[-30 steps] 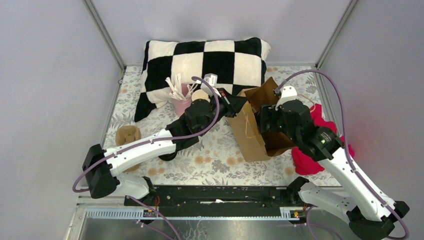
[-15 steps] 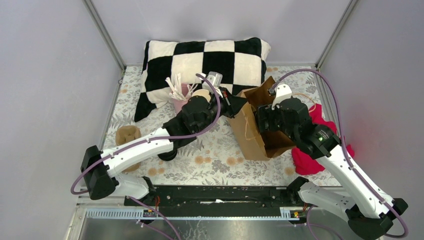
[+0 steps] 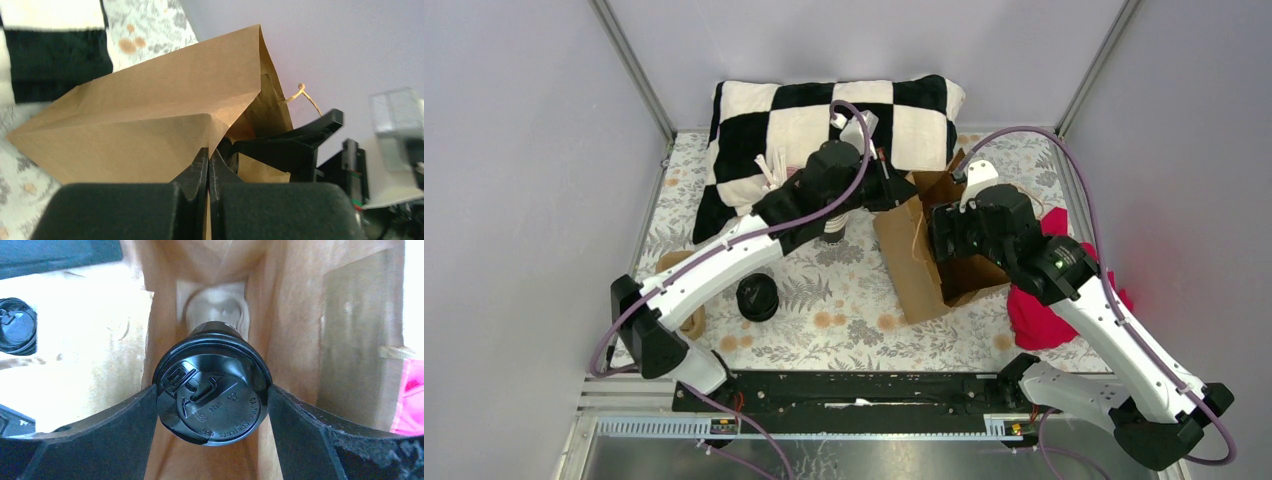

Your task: Pack the takeout coffee

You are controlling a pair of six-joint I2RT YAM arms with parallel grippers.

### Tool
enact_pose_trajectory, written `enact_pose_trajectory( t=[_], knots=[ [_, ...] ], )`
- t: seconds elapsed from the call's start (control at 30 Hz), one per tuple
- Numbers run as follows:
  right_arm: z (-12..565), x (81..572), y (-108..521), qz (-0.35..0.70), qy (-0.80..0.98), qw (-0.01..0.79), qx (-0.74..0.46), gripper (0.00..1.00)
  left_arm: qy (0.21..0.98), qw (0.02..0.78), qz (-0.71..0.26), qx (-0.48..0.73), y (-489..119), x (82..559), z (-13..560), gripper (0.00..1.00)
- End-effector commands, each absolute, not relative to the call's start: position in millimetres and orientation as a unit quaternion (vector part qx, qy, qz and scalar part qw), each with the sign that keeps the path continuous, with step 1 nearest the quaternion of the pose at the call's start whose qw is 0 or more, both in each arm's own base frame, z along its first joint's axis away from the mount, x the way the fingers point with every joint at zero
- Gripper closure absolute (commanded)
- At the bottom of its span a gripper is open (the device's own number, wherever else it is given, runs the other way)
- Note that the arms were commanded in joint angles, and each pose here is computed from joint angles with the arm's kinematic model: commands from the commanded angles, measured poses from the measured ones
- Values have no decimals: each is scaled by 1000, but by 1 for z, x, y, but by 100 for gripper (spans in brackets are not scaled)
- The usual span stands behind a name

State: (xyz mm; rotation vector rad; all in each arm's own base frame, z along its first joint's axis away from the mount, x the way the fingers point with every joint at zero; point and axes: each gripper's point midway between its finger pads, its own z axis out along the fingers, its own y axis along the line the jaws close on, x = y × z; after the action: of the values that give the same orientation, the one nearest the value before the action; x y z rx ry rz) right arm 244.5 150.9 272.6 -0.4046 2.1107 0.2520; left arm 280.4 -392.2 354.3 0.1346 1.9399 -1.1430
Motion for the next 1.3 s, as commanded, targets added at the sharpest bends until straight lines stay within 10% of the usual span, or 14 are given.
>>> enact_pose_trajectory(
  t=[0.0, 0.7, 0.8, 1.03, 1.27],
  knots=[
    [283, 239, 158, 128, 866, 459, -152, 17, 854, 270, -445, 0, -381, 263, 311, 100],
    [250, 229, 172, 137, 906, 367, -161, 18, 869, 196, -454, -11, -355, 267, 298, 98],
    [248, 231, 174, 135, 908, 363, -160, 18, 883, 192, -429, 2, -349, 264, 294, 87],
    [260, 229, 178, 149, 908, 360, -156, 18, 900, 243, -355, 70, -324, 269, 315, 29],
    [263, 215, 167, 147, 909, 358, -156, 18, 876, 327, -331, 126, -332, 306, 355, 15]
  ],
)
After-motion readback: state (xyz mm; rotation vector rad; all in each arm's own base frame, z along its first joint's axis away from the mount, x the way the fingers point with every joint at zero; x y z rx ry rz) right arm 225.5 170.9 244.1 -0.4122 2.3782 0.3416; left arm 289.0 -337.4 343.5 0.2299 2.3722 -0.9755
